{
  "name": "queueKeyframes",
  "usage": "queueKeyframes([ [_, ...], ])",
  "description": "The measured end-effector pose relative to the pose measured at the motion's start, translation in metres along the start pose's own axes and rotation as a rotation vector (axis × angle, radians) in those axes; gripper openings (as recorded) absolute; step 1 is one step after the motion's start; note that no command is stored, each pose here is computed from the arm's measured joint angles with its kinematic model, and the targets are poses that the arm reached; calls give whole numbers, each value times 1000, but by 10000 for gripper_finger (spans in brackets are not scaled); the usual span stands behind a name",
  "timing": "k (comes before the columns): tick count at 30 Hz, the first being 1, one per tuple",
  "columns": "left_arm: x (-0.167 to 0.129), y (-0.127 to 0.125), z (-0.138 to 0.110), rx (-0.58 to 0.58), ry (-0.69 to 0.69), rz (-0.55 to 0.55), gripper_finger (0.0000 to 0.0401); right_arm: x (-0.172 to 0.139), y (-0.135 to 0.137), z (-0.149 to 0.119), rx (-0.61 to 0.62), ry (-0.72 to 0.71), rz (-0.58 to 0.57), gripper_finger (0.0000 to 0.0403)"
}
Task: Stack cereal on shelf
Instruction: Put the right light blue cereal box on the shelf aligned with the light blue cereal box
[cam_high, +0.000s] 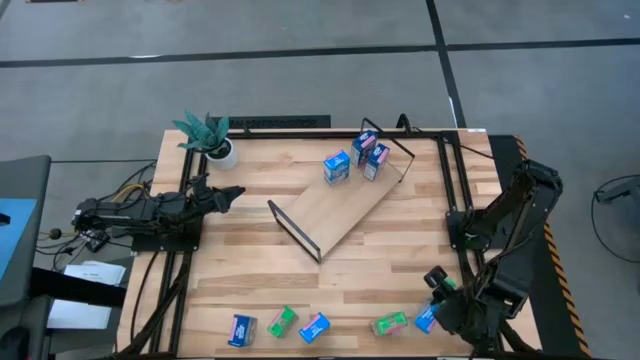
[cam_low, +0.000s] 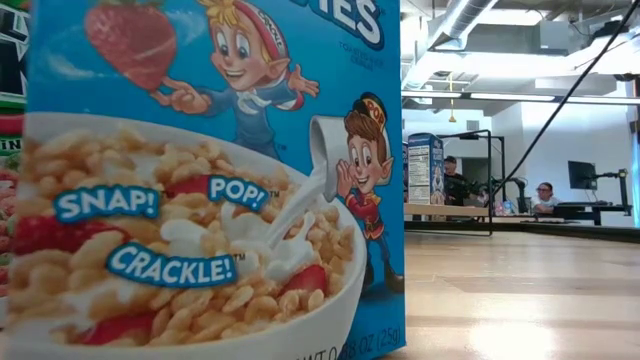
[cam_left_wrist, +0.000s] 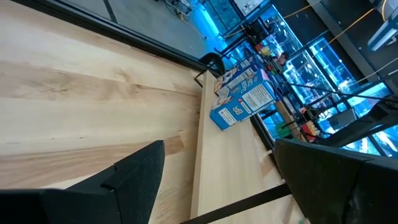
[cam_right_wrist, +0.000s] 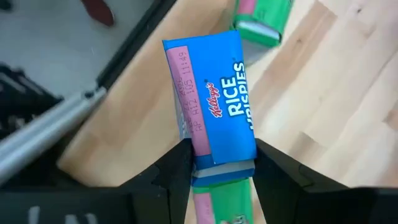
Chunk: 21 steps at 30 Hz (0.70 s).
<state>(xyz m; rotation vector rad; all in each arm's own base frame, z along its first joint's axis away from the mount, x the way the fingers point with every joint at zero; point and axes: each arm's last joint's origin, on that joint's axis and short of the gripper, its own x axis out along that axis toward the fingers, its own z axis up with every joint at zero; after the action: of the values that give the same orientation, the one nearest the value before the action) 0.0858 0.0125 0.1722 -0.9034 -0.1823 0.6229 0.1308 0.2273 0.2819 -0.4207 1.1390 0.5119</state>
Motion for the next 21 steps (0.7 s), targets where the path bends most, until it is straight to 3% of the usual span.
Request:
queueKeyframes([
  [9, 0, 0, 0, -4, 1, -1, 293, -39, -41, -10, 89, -70, -62, 174],
  [21, 0, 0, 0, -2, -4, 3, 293, -80, -132, -23, 67, -240, -365, 173],
])
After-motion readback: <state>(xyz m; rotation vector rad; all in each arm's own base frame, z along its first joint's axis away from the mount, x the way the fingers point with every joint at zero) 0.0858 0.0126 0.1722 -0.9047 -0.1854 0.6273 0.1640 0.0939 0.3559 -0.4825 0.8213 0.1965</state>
